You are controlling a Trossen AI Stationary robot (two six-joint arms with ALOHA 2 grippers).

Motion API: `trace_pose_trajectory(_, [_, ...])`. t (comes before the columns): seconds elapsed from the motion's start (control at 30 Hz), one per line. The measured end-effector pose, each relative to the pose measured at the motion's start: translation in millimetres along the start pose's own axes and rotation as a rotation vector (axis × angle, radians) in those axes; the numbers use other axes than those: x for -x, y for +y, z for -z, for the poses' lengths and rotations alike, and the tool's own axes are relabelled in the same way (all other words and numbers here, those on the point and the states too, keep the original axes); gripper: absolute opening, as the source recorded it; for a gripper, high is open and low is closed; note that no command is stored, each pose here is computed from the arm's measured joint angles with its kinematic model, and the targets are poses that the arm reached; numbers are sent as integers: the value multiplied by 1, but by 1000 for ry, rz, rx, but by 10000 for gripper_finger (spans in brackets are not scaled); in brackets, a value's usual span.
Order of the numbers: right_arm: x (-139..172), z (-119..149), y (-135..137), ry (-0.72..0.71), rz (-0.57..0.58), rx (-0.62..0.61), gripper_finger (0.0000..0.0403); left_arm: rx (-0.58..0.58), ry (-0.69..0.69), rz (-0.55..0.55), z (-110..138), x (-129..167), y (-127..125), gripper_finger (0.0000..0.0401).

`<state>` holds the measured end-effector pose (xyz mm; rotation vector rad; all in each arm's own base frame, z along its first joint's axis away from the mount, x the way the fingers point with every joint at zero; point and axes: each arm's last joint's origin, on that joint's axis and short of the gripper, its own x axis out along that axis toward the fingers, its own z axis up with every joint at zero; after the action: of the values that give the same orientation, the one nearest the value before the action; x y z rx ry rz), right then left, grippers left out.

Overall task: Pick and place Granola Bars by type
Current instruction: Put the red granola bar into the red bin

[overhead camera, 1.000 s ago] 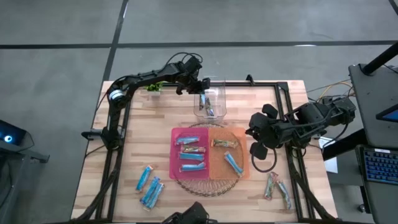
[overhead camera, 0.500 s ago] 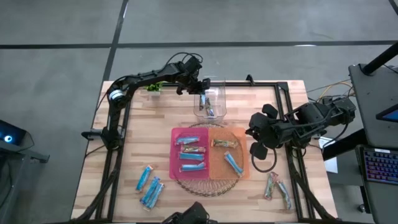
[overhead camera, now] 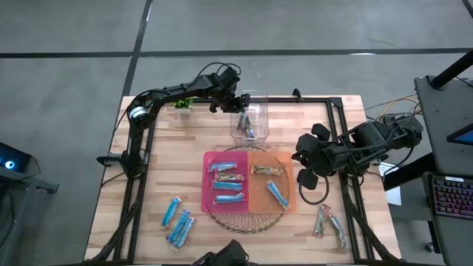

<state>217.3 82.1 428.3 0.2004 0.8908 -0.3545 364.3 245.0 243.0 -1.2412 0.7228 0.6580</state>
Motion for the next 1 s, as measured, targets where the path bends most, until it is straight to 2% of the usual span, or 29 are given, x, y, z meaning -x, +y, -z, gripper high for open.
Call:
trace_pose_trajectory(0.6, [0,0,0,-2,-2,-2,8,9,24,12,1,2,-1,119])
trace_pose_trajectory(0.7, [0,0,0,-2,-2,-2,8,-9,24,14,2,3,-2,88])
trace_pose_trajectory(0.83, [0,0,0,-3,-3,0,8,-42,12,20,5,9,-7,14])
trace_pose_trajectory(1.0, [0,0,0,-3,-3,-1,8,-86,-18,42,9,25,-16,1])
